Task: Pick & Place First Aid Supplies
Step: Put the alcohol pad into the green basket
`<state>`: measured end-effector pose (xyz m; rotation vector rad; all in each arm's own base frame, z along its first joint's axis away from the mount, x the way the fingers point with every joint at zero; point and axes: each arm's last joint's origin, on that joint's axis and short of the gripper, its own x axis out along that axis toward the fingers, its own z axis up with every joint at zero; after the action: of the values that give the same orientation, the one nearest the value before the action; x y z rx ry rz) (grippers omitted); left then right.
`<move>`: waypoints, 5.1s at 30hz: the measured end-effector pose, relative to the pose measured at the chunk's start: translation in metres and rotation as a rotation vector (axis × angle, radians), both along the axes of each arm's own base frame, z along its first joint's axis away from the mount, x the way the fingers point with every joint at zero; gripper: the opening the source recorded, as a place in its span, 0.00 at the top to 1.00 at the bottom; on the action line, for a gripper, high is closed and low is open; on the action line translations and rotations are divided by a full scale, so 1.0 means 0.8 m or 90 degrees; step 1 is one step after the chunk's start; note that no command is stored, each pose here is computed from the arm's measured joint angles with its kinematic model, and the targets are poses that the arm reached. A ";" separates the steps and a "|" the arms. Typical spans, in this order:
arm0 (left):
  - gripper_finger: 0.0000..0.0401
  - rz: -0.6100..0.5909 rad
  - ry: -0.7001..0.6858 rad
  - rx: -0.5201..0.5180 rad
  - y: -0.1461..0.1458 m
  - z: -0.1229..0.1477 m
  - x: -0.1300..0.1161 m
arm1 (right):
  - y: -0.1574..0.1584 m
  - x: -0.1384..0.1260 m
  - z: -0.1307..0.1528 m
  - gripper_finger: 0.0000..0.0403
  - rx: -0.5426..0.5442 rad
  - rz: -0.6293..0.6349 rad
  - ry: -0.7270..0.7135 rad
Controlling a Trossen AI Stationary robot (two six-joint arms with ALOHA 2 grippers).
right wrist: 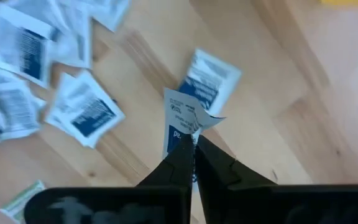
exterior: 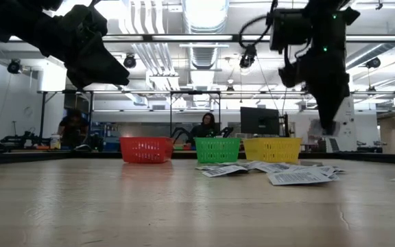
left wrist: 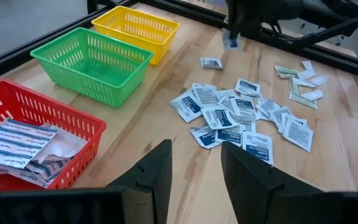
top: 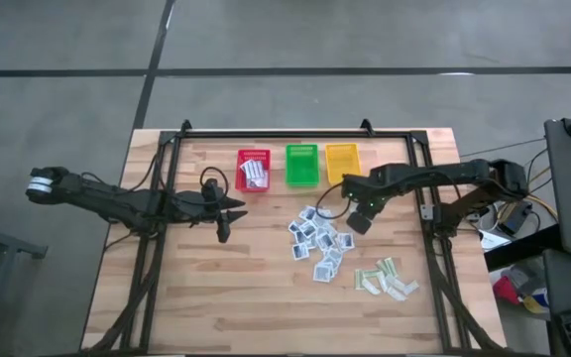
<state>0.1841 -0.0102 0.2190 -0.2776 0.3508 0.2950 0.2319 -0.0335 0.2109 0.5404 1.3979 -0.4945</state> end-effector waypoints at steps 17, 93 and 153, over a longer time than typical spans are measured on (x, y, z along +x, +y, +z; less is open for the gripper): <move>0.67 0.000 -0.004 -0.001 0.000 0.001 0.000 | 0.003 0.038 0.084 0.98 0.249 0.387 -0.580; 0.67 0.002 -0.015 -0.014 0.000 0.002 0.001 | -0.179 0.208 -0.028 0.98 -0.126 0.216 -0.051; 0.67 0.008 -0.021 -0.034 0.000 0.002 0.001 | -0.021 -0.004 0.007 0.60 0.152 -0.031 -0.131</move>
<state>0.1849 -0.0105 0.2208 -0.3377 0.3247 0.2940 0.2287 -0.0504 0.2166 0.7983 1.2556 -0.3028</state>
